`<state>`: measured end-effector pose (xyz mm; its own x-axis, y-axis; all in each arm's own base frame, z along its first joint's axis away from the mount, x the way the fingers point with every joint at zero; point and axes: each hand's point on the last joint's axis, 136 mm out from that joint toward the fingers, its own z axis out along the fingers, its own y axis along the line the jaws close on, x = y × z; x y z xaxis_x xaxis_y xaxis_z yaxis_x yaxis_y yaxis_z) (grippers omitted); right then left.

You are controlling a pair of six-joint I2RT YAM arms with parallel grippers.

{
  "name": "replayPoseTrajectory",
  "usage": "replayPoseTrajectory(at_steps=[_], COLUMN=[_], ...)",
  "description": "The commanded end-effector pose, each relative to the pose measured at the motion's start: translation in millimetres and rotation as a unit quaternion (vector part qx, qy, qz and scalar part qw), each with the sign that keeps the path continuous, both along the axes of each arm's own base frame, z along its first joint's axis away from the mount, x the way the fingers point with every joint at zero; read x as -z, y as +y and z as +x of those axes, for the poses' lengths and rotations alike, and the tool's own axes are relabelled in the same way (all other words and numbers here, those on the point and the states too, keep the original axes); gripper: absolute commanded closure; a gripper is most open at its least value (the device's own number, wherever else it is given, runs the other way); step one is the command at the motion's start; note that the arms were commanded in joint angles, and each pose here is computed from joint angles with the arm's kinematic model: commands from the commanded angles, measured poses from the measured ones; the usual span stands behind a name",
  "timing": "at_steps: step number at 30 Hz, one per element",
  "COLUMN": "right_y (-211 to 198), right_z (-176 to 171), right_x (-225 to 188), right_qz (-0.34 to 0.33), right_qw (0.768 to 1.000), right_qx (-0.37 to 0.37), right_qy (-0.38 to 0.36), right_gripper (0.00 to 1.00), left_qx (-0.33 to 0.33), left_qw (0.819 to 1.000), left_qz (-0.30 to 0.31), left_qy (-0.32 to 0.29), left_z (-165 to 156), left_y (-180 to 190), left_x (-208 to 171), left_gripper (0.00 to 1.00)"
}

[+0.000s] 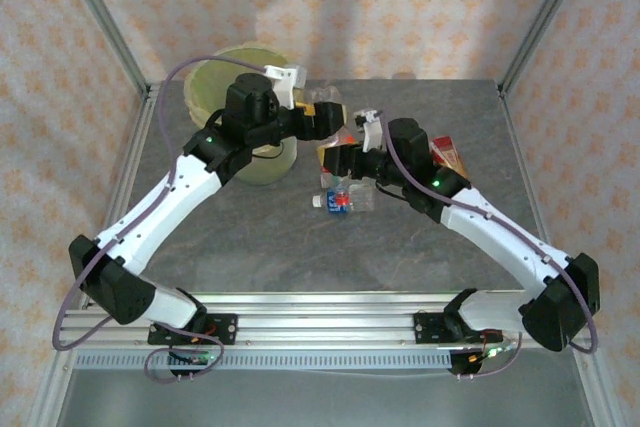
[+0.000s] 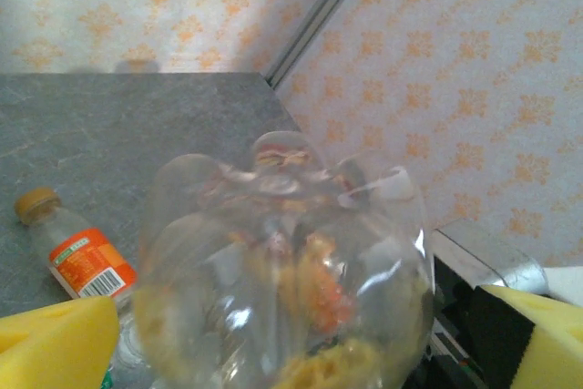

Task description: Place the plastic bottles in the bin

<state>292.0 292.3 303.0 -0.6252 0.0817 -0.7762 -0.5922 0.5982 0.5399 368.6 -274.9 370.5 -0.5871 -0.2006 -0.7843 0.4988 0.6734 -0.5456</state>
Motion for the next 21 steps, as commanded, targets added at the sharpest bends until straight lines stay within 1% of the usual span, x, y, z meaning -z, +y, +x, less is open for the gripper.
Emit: replayPoseTrajectory(at_steps=[1, 4, 6, 7, 12, 14, 16, 18, 21], right_y=[12.6, 16.0, 18.4, 19.8, 20.2, 20.0, 19.7, 19.5, 17.0], right_z=[-1.2, -2.1, -4.0, -4.8, -4.7, -4.6, -4.6, -5.1, -5.8], right_x=[-37.4, -41.4, -43.4, -43.5, -44.6, -44.6, -45.1, -46.1, -48.4], right_qz=[0.039, 0.050, 0.056, 0.059, 0.061, 0.061, 0.061, 0.060, 0.057], right_qw=[0.998, 0.997, 0.997, 0.996, 0.996, 0.996, 0.996, 0.996, 0.997], right_qx=[-0.024, -0.032, -0.039, -0.044, -0.043, -0.042, -0.041, -0.041, -0.037], right_qy=[-0.046, -0.048, -0.048, -0.047, -0.046, -0.045, -0.044, -0.043, -0.042], right_gripper=[0.50, 0.50, 0.50, 0.50, 0.49, 0.49, 0.49, 0.45, 0.29], left_qx=[0.017, 0.009, 0.004, 0.002, -0.002, -0.007, -0.012, -0.016, -0.028], left_qw=[1.000, 1.000, 1.000, 1.000, 0.999, 0.999, 0.999, 0.999, 0.998], left_qz=[-0.010, -0.014, -0.016, -0.017, -0.023, -0.024, -0.023, -0.023, -0.017], left_qy=[-0.023, -0.020, -0.019, -0.020, -0.025, -0.029, -0.034, -0.041, -0.054], left_z=[-2.1, 1.7, 3.1, 4.0, 3.1, 3.2, 3.1, 2.6, 3.9], left_y=[-8.8, -8.5, -8.0, -7.5, -6.0, -3.6, -1.6, 0.3, 5.6], left_x=[-16.8, -14.5, -13.6, -13.6, -16.5, -18.7, -20.4, -24.3, -31.1], left_gripper=[0.00, 0.00, 0.04, 0.07, 0.33, 0.45, 0.52, 0.59, 0.65])
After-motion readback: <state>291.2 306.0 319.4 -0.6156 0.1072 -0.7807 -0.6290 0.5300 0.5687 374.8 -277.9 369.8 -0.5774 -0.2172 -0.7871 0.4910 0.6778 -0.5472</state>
